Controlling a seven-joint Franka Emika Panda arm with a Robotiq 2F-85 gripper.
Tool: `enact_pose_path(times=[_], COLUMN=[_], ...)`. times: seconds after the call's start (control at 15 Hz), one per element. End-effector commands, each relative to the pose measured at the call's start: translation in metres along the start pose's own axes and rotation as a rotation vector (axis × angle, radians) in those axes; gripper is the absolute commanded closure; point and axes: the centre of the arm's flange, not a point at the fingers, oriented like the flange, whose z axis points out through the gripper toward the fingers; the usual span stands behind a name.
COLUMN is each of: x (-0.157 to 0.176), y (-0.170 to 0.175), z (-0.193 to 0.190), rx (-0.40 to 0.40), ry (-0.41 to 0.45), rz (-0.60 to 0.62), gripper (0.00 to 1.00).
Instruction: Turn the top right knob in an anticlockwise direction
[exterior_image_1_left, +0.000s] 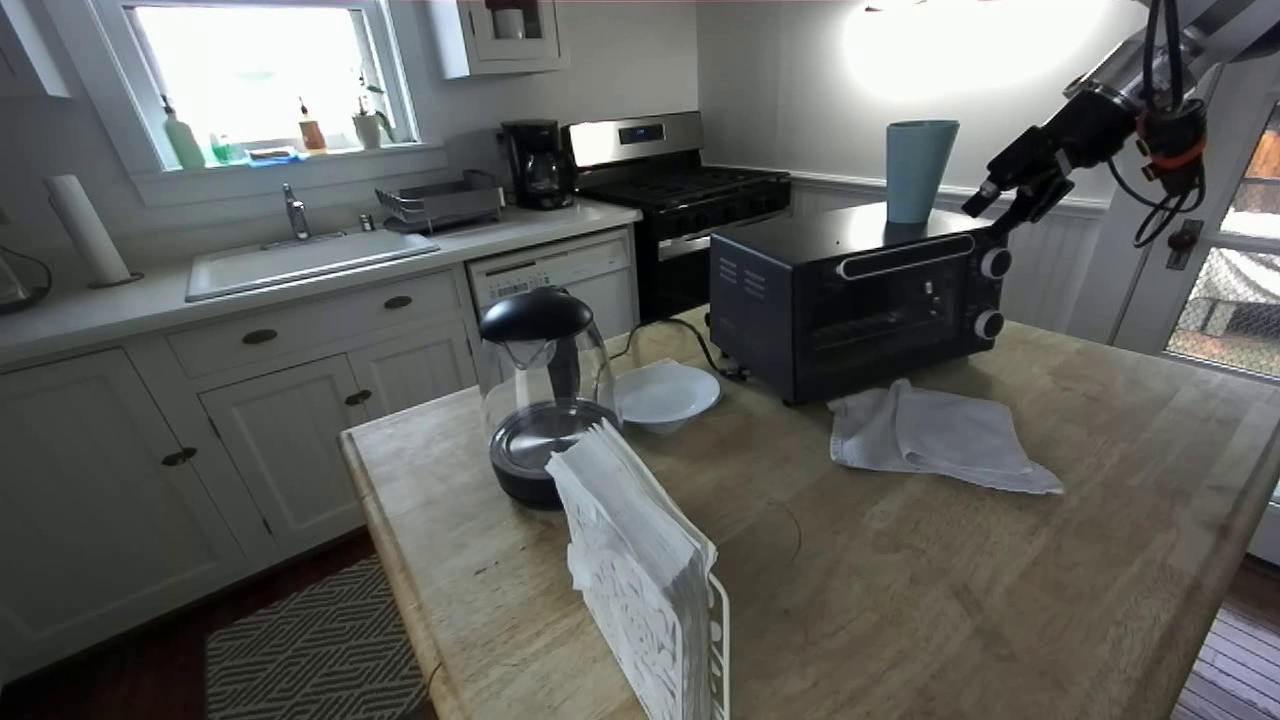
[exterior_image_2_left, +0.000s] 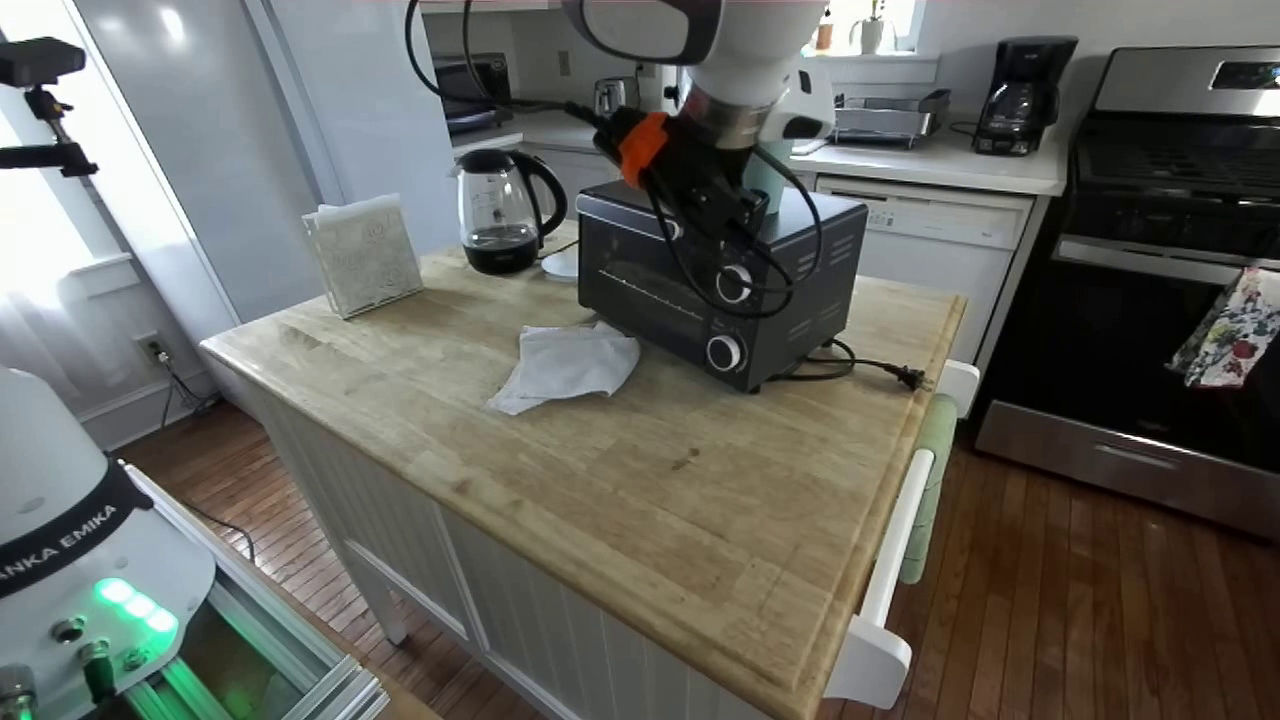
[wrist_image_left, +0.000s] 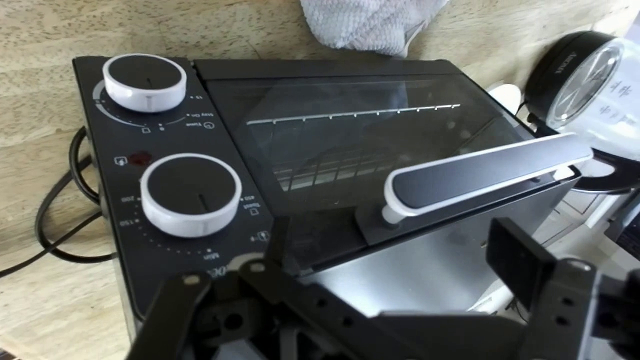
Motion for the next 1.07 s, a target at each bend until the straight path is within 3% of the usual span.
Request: enact_pose_path(times=[0.0, 0.6, 1.0], x=[-0.034, -0.103, -0.147], y=[-0.045, -0.101, -0.135], z=[-0.019, -0.061, -0.081], rx=[-0.097, -0.406, -0.481], ry=[0.034, 0.161, 0.301], rz=[-0.019, 0.033, 0.153], gripper=[0.00, 0.00, 0.00])
